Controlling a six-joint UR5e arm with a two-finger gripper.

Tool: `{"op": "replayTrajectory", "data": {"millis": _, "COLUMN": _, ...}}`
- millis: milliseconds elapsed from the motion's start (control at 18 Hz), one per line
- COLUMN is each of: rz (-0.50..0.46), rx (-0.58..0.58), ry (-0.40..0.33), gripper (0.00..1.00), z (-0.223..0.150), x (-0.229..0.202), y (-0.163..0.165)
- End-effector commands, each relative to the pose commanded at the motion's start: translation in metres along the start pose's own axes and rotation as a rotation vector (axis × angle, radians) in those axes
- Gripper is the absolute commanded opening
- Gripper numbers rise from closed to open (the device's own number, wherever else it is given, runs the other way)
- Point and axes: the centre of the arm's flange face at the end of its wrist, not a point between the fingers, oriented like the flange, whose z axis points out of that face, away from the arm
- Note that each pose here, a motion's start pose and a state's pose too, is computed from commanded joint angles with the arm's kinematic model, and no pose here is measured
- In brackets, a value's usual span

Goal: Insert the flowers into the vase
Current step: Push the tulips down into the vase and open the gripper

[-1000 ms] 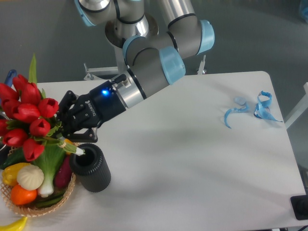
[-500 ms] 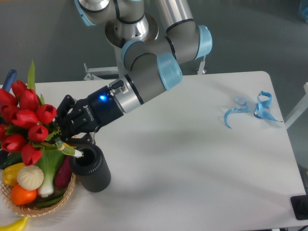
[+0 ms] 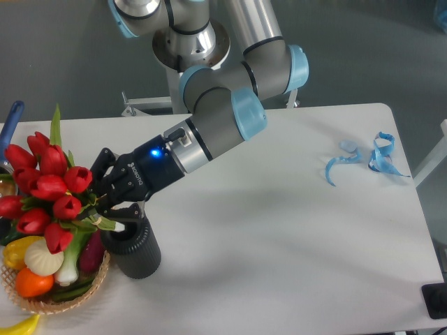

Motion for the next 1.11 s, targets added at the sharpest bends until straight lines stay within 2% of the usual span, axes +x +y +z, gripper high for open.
{"op": "replayTrajectory", "data": {"millis": 389, "rz": -0.021, "rx": -0.06, "ry": -0.039, "gripper": 0.13, "z": -0.007, "x": -0.018, "y": 0.03}}
{"op": "replayTrajectory", "data": {"millis": 556, "rz": -0.045, "rx": -0.07, "ry": -0.049, "gripper": 0.21, "z": -0.012, "x": -0.018, "y": 0.044}}
{"op": "replayTrajectory", "data": {"millis": 778, "rz": -0.053, "rx": -0.075, "ry": -0.061, "gripper": 0.44, "z": -0.023, "x": -0.014, "y": 0.064}}
{"op": "replayTrajectory", "data": {"millis": 889, "rz": -0.052, "rx": -0.076, "ry": -0.069, "gripper": 0.49, "z": -0.029, "x": -0.011, "y": 0.074}}
{"op": "replayTrajectory", "data": {"millis": 1111, "rz": -0.061, "rx": -0.077, "ry": -0.075, "gripper": 0.73, "z": -0.035, "x": -0.007, "y": 0.087}}
